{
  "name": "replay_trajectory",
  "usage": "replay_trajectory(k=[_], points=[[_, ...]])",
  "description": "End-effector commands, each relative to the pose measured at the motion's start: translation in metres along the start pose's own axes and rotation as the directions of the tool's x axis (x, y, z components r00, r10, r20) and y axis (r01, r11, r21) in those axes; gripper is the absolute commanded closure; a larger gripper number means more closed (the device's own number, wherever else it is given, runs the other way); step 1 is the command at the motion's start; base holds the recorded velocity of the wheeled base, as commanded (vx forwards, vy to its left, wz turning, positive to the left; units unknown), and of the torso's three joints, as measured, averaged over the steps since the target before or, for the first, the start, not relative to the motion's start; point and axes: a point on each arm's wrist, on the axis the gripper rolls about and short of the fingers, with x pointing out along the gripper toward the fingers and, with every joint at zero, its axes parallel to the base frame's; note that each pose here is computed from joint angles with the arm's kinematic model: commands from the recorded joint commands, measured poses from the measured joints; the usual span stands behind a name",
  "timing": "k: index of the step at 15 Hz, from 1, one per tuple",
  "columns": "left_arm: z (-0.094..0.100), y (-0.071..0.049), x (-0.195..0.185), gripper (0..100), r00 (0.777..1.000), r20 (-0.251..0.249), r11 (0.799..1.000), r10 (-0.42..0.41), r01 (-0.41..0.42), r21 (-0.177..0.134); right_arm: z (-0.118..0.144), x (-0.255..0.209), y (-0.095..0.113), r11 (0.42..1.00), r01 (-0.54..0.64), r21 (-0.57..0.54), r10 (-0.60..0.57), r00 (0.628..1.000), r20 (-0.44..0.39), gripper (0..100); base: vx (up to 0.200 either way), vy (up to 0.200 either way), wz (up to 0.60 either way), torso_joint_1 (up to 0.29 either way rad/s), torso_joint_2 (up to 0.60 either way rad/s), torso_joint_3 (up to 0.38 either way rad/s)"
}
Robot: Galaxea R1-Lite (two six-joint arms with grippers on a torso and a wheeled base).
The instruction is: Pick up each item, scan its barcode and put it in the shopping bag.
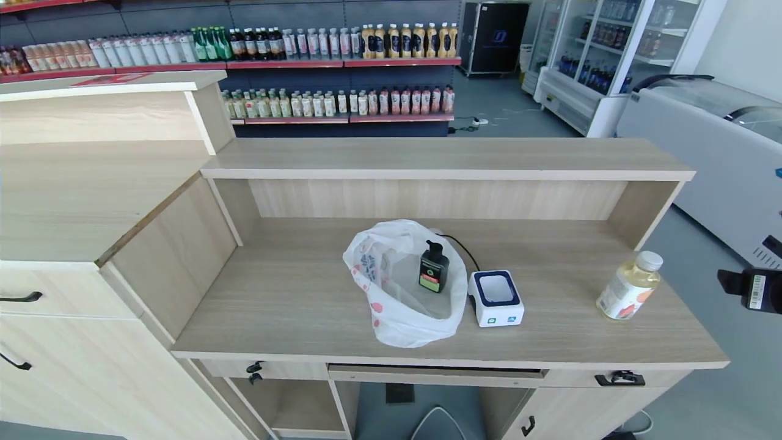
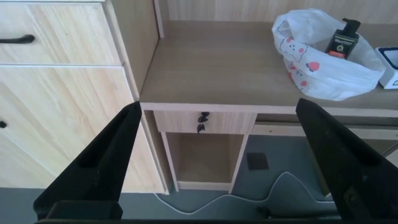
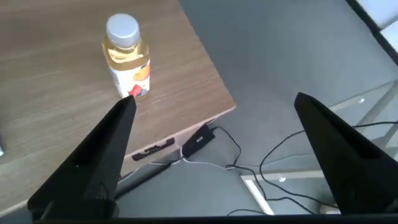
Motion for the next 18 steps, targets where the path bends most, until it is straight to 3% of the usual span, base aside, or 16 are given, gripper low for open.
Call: replay_trajectory(k=[1, 2, 4, 7, 12, 18], points=[[0.0, 0.0, 0.0, 0, 1.0, 0.001, 1.0, 0.0, 0.0, 0.0, -0.03, 0.034, 0.018, 1.0, -0.011, 0.018, 0.014, 0.987, -0.163, 0, 0.0, 0.0, 0.0, 0.0, 0.0, 0.0], [0.0, 0.0, 0.0, 0, 1.0, 0.001, 1.0, 0.0, 0.0, 0.0, -0.036, 0.047, 0.023, 1.0, -0.013, 0.019, 0.016, 0.985, -0.174, 0, 0.0, 0.0, 0.0, 0.0, 0.0, 0.0], [0.0, 0.0, 0.0, 0, 1.0, 0.002, 1.0, 0.0, 0.0, 0.0, -0.041, 0.073, 0.033, 0.995, -0.073, 0.06, 0.079, 0.993, -0.092, 0, 0.0, 0.0, 0.0, 0.0, 0.0, 0.0], [0.0, 0.0, 0.0, 0, 1.0, 0.001, 1.0, 0.0, 0.0, 0.0, -0.059, 0.1, 0.044, 0.991, -0.122, 0.046, 0.127, 0.985, -0.119, 0, 0.0, 0.0, 0.0, 0.0, 0.0, 0.0], [0.0, 0.0, 0.0, 0, 1.0, 0.001, 1.0, 0.0, 0.0, 0.0, -0.07, 0.131, 0.051, 0.988, -0.151, 0.024, 0.152, 0.982, -0.11, 0, 0.0, 0.0, 0.0, 0.0, 0.0, 0.0], [0.0, 0.0, 0.0, 0, 1.0, 0.001, 1.0, 0.0, 0.0, 0.0, -0.068, 0.168, 0.072, 0.967, -0.251, -0.03, 0.251, 0.968, -0.014, 0, 0.0, 0.0, 0.0, 0.0, 0.0, 0.0]])
